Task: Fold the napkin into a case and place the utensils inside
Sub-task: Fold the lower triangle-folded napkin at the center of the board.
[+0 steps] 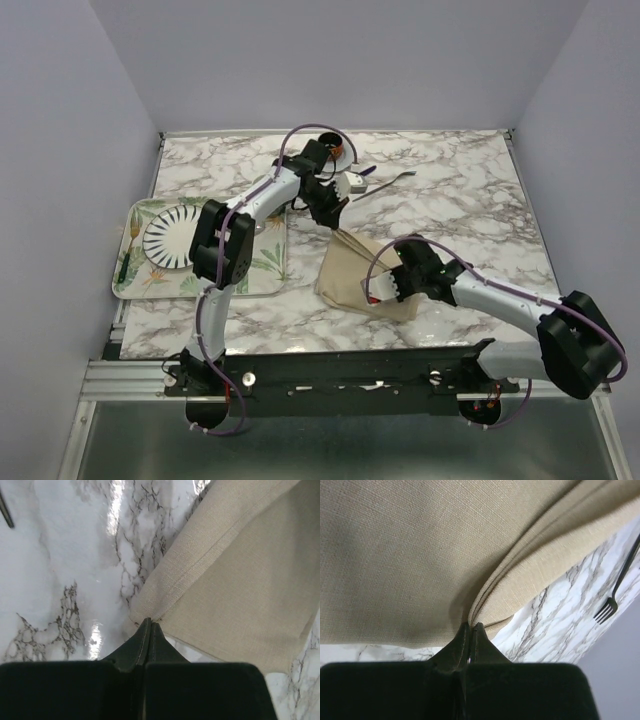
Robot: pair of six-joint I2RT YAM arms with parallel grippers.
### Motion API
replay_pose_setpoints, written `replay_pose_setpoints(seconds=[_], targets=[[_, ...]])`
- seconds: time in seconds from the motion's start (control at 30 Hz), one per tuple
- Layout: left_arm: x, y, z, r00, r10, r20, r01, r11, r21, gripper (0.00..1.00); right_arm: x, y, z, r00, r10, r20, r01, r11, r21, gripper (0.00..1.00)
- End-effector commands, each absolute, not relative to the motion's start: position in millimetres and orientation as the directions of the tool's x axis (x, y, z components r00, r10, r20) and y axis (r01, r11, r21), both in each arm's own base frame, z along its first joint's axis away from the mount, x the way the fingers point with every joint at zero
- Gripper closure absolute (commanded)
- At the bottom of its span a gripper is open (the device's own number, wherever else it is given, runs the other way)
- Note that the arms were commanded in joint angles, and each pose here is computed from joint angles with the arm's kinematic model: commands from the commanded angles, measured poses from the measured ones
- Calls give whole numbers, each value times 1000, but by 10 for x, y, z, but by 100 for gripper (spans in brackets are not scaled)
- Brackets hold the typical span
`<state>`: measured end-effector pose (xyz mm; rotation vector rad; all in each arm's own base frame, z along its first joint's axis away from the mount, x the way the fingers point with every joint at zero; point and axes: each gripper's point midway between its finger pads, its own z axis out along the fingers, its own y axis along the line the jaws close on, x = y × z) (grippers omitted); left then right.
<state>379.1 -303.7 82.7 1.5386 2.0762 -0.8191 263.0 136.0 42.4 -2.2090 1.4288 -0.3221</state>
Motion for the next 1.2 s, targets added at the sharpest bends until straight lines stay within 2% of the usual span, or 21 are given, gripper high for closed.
replay_pose_setpoints(seconds=[0.0,0.4,0.87,1.03,1.17], targets=[[3537,-2947,841,-303,714,-631,952,204,-226,100,2527,1321,461,392,-914,-107,-808,-286,-516,99],[3201,-2860,786,-334,718,-610,941,222,-255,100,2333,1265,485,365,-902,-232,-824,-198,-531,99],[3331,-2953,866,-395,694,-602,919,286,-272,100,2560,1319,884,208,-867,-453,-872,45,-487,99],[3306,-2956,962,-394,695,-601,919,277,-281,100,2433,1376,933,200,-840,-505,-904,41,-426,99],[3238,-2933,961,-398,705,-587,916,268,-299,100,2310,1352,861,202,-840,-504,-919,15,-394,99]])
